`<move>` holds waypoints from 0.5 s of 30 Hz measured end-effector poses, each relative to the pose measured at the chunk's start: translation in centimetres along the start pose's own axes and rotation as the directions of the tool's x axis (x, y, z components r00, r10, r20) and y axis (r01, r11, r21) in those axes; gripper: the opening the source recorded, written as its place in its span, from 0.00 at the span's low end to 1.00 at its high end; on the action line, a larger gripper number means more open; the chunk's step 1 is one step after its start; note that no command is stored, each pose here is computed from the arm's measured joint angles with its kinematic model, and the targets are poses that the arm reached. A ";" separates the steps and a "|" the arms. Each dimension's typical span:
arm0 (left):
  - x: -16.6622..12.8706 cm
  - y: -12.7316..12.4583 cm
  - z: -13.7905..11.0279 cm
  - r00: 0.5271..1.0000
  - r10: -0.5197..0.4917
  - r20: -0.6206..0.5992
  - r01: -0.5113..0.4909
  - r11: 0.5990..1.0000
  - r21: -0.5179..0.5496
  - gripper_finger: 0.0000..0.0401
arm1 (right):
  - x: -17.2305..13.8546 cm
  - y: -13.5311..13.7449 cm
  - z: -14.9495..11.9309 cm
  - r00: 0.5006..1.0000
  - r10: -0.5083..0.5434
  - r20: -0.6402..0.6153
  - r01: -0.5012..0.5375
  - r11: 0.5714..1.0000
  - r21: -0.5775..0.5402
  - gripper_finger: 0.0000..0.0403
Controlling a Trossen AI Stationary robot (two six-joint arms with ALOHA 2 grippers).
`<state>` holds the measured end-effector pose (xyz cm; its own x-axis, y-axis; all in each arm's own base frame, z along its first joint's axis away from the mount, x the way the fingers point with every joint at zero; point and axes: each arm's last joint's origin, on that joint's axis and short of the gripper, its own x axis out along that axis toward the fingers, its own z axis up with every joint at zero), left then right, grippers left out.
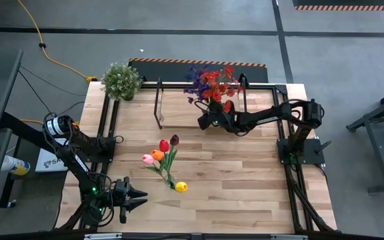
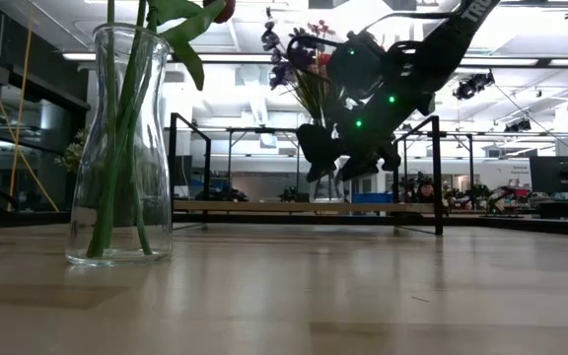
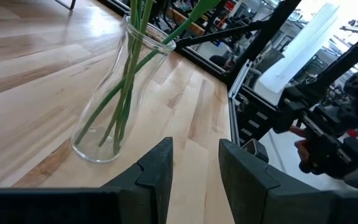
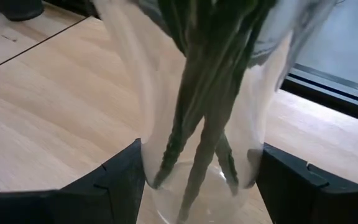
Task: Pick and place flowers into a vace then onto a shelf
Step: Put the right transparent vase with the flowers on the shelf
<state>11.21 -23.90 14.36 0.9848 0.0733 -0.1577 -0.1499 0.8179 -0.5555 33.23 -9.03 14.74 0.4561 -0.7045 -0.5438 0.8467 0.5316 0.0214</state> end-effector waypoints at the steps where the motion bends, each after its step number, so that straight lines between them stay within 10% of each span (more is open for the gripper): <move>1: 0.0 0.0 0.0 1.000 0.000 0.000 0.000 1.000 0.000 0.41 | 0.0 0.0 0.0 1.000 -0.001 0.000 0.001 1.000 0.000 0.62; 15: 0.0 0.0 0.0 1.000 0.001 0.000 -0.001 1.000 0.006 0.41 | 0.1 -0.1 0.3 0.999 0.038 -0.007 -0.038 0.999 -0.010 0.63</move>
<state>11.21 -23.88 14.34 0.9846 0.0740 -0.1586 -0.1504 0.8212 -0.5505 33.33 -9.30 14.91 0.4858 -0.6803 -0.5488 0.8260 0.5627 0.0335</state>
